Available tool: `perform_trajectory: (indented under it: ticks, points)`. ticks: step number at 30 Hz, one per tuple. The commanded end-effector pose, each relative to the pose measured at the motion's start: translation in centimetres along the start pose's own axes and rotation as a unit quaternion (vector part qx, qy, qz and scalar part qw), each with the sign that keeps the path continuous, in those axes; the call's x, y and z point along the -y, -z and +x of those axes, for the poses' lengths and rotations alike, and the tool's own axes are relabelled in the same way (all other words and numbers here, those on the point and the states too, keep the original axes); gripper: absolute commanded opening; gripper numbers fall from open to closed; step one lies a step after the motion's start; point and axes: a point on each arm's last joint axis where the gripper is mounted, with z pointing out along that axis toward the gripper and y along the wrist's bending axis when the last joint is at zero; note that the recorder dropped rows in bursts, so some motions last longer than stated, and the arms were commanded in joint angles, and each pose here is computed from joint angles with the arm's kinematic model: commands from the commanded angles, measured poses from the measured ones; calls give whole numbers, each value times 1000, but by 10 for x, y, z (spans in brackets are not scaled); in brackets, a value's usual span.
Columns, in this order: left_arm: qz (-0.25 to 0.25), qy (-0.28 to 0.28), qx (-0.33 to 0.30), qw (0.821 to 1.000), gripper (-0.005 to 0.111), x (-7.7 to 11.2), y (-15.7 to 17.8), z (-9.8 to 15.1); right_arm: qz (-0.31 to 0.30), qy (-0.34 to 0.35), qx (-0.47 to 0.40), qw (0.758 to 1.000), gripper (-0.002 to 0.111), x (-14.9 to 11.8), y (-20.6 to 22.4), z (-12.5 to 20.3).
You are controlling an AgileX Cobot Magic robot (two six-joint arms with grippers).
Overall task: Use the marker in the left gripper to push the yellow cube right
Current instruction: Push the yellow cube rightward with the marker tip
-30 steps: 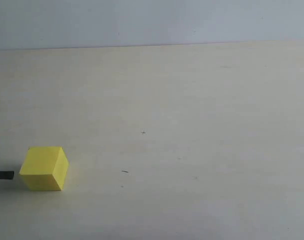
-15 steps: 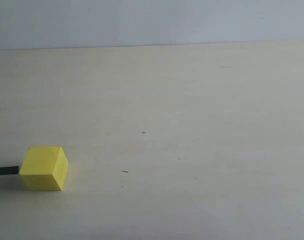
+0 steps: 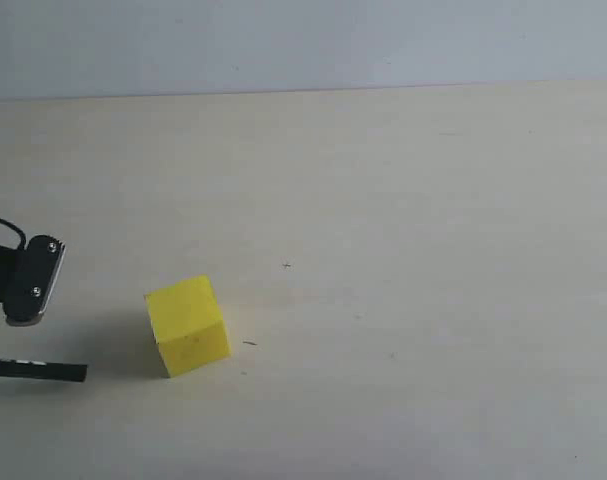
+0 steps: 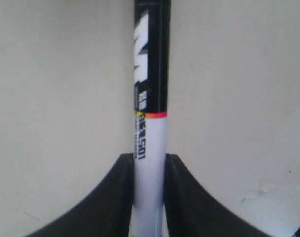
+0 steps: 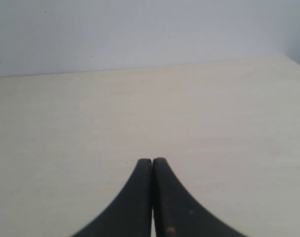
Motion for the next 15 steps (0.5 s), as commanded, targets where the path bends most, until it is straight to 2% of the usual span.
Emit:
perform_trajectory:
  ticks: [1,6,9,15]
  points:
    - [5,41,-6,999,0,1,-1,3,1,2,3,1000,0,0,0,1]
    - [-35,79,67,994,0,-8,-2,-13,1,2,3,1000,0,0,0,1]
    - [-42,69,73,994,0,-11,-5,-26,1,2,3,1000,0,0,0,1]
    - [-62,30,98,993,0,-14,-4,-74,1,2,3,1000,0,0,0,1]
